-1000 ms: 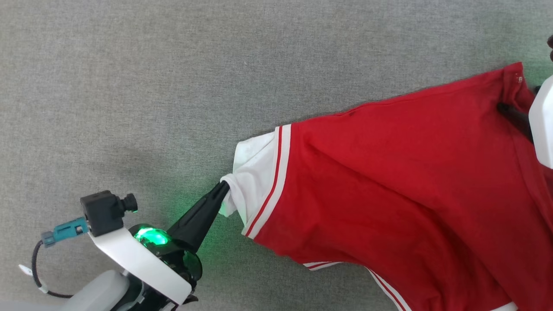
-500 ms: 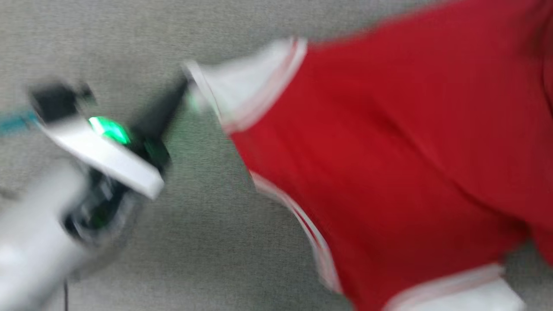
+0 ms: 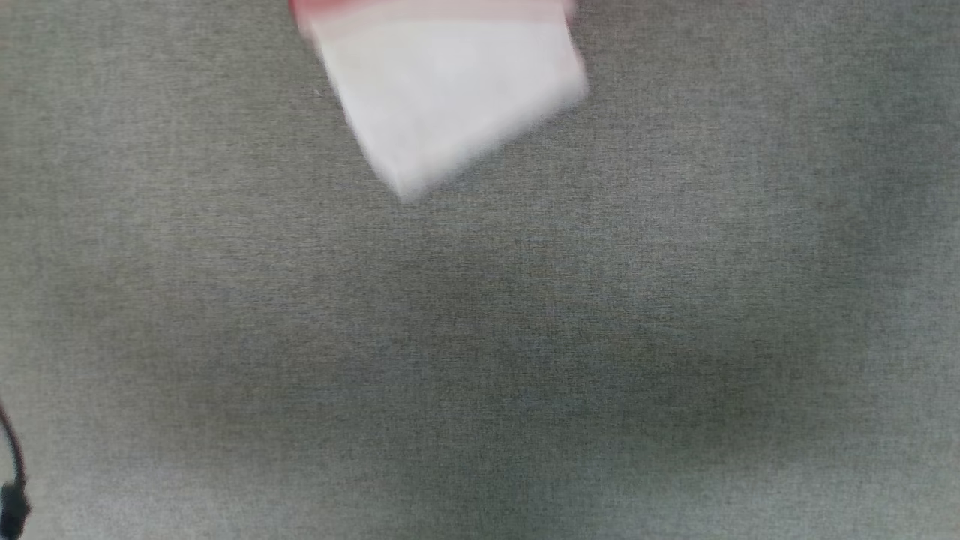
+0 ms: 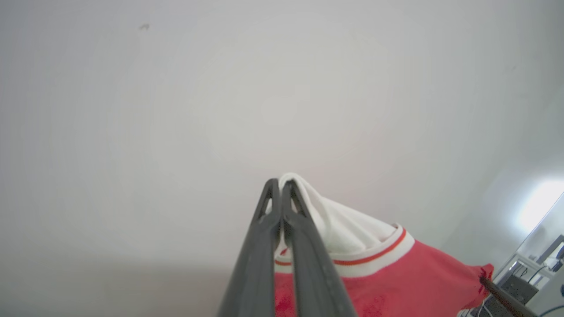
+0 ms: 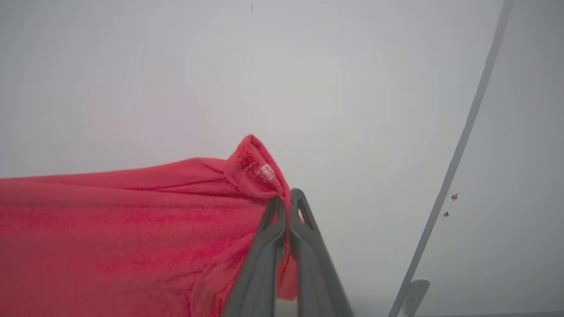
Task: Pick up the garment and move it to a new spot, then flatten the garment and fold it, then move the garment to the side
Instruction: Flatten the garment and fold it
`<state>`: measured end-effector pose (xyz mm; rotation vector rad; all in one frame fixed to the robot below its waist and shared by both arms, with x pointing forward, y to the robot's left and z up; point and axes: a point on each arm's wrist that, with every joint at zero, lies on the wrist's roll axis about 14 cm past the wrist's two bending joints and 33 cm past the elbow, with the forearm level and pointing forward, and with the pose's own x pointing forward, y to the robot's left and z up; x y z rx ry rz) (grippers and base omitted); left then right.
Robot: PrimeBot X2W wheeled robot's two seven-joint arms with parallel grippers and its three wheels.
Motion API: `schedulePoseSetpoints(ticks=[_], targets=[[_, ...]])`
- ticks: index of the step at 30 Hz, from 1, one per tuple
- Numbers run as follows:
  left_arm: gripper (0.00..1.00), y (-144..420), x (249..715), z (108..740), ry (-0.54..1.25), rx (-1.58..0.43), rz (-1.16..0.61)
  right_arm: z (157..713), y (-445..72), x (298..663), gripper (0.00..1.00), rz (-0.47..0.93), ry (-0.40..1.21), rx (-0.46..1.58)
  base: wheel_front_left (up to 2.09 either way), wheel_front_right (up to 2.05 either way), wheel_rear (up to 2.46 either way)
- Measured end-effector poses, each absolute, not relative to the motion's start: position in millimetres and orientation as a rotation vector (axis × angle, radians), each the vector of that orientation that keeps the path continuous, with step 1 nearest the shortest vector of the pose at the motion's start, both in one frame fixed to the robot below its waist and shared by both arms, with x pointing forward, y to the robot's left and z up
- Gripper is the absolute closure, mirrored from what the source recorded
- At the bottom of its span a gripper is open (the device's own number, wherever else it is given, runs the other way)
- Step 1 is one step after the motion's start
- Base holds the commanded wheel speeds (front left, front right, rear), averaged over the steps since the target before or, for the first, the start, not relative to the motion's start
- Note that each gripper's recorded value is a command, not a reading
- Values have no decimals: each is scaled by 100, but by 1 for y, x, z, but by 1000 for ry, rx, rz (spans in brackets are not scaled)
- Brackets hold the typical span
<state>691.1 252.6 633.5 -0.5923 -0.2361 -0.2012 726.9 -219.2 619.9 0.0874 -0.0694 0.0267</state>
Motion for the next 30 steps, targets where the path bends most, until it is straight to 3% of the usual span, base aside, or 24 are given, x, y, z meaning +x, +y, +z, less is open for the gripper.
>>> schedulePoseSetpoints(ticks=[7,14,22,30], targets=[[100,232,697,687,-357,-704,-280,640,-230,733,100,-15,-170,105,0,0,0],[100,194,650,593,-117,-811,-345,543,-228,707,100,10,76,67,0,0,0],[100,145,533,486,219,-881,-398,442,-222,616,100,106,357,35,0,0,0],[100,128,436,463,383,-915,-431,406,-229,508,100,138,582,103,0,0,0]])
